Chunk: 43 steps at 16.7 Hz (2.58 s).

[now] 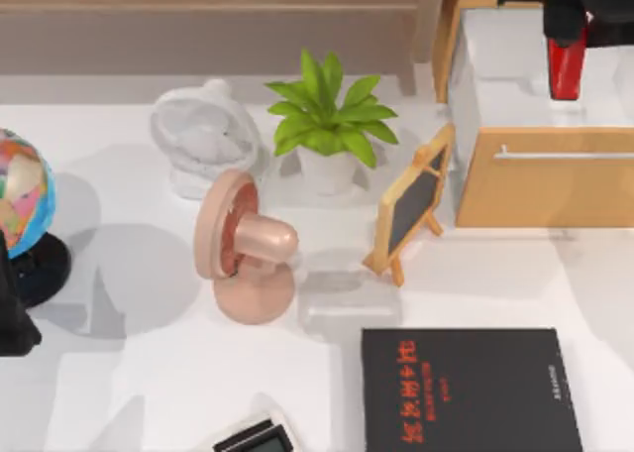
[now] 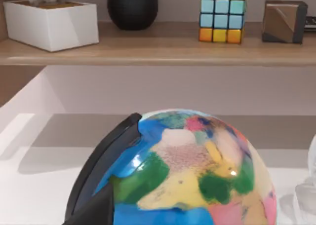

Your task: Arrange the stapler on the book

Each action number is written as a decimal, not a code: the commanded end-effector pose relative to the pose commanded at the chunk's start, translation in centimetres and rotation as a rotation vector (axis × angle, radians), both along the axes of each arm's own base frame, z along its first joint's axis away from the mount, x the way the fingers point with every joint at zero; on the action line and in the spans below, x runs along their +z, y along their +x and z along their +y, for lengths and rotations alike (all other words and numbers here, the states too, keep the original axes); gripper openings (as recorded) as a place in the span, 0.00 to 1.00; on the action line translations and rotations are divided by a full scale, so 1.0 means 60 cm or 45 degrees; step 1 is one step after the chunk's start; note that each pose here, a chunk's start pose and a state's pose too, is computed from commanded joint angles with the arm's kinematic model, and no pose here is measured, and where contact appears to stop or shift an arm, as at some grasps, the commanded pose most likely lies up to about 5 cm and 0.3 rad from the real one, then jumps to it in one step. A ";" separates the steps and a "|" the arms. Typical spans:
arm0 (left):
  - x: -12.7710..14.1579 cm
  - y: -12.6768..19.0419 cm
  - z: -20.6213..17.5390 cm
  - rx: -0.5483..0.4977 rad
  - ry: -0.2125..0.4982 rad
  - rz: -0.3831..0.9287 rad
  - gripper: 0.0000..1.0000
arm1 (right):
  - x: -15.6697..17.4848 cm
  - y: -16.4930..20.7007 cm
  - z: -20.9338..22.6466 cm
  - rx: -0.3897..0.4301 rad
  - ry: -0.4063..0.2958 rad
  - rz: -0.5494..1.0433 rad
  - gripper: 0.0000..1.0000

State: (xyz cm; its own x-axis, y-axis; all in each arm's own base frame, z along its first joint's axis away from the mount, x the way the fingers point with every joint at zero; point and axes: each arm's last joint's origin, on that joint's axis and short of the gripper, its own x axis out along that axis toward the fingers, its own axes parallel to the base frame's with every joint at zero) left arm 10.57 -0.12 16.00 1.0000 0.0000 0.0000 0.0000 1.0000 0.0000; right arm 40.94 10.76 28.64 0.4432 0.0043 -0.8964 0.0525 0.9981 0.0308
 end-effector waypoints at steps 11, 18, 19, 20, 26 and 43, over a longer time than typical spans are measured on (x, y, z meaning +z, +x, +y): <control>0.000 0.000 0.000 0.000 0.000 0.000 1.00 | -0.065 -0.239 0.139 0.059 0.115 0.208 0.00; 0.000 0.000 0.000 0.000 0.000 0.000 1.00 | -0.160 -0.334 0.155 0.060 0.006 0.444 0.00; 0.000 0.000 0.000 0.000 0.000 0.000 1.00 | -0.164 -0.337 0.155 0.059 0.001 0.453 0.00; 0.000 0.000 0.000 0.000 0.000 0.000 1.00 | -0.164 -0.337 0.155 0.059 0.000 0.454 0.00; 0.000 0.000 0.000 0.000 0.000 0.000 1.00 | -0.172 -0.335 0.154 0.053 -0.002 0.457 0.00; 0.000 0.000 0.000 0.000 0.000 0.000 1.00 | -0.214 -0.333 0.156 0.059 0.000 0.454 0.60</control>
State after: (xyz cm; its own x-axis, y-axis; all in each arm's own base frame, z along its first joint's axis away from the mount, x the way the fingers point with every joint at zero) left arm 10.57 -0.12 16.00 1.0000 0.0000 0.0000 0.0000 1.0000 0.0000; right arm 20.93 20.12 15.80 0.1022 0.0169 -0.9946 0.0149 0.9997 0.0185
